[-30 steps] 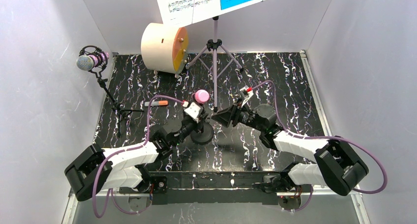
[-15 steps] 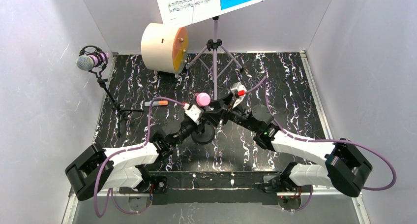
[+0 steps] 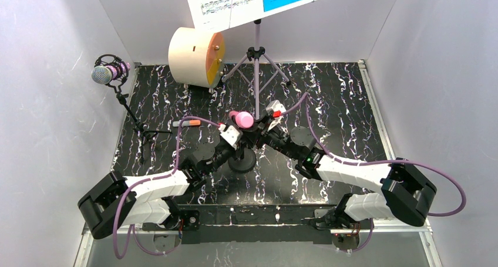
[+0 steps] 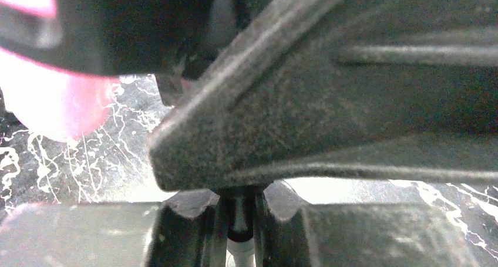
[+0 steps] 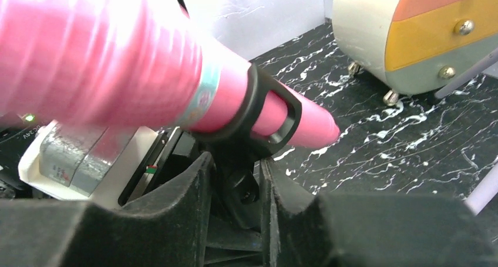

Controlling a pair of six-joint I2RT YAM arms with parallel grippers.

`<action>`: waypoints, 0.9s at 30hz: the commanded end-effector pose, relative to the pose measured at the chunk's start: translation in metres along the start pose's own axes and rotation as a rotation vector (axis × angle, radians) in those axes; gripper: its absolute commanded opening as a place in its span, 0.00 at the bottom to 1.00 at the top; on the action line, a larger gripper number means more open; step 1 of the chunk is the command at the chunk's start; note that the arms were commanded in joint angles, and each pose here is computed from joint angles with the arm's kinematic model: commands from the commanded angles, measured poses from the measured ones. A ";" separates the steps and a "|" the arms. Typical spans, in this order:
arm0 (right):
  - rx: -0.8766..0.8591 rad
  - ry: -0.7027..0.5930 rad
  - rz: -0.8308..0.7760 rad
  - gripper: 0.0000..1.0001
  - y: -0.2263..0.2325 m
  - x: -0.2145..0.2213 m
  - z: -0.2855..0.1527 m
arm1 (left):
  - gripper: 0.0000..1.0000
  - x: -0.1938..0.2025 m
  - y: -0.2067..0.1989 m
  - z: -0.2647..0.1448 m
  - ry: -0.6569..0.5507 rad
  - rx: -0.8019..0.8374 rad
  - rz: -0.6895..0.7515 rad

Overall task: Pack up the instrument practice props
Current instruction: Adjust the microphone stand at the center of the board.

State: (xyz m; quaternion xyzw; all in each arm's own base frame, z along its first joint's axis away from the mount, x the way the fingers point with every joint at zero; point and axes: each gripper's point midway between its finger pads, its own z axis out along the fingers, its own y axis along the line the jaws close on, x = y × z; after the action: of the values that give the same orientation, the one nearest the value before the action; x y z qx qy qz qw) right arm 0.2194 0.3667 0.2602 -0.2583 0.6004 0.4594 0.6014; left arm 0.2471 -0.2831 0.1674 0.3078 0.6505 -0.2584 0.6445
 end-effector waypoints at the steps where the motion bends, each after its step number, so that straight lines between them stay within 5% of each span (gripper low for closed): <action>1: 0.040 -0.051 -0.062 0.27 -0.009 -0.017 0.007 | 0.09 0.004 -0.010 -0.005 0.005 0.050 0.013; 5: 0.024 -0.045 -0.094 0.06 -0.008 -0.017 0.005 | 0.43 -0.002 -0.004 -0.007 -0.011 0.010 -0.018; 8: -0.008 -0.023 -0.136 0.01 -0.003 -0.012 0.005 | 0.57 -0.010 -0.001 -0.010 -0.035 -0.013 -0.052; 27: 0.019 -0.008 -0.158 0.03 -0.020 0.041 -0.025 | 0.67 -0.004 -0.001 -0.044 -0.073 -0.016 -0.138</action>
State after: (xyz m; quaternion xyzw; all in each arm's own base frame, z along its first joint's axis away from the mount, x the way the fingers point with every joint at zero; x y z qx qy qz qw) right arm 0.2145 0.3496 0.1997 -0.3184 0.6044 0.3999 0.6111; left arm 0.2198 -0.2538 0.1703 0.2560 0.6513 -0.2985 0.6490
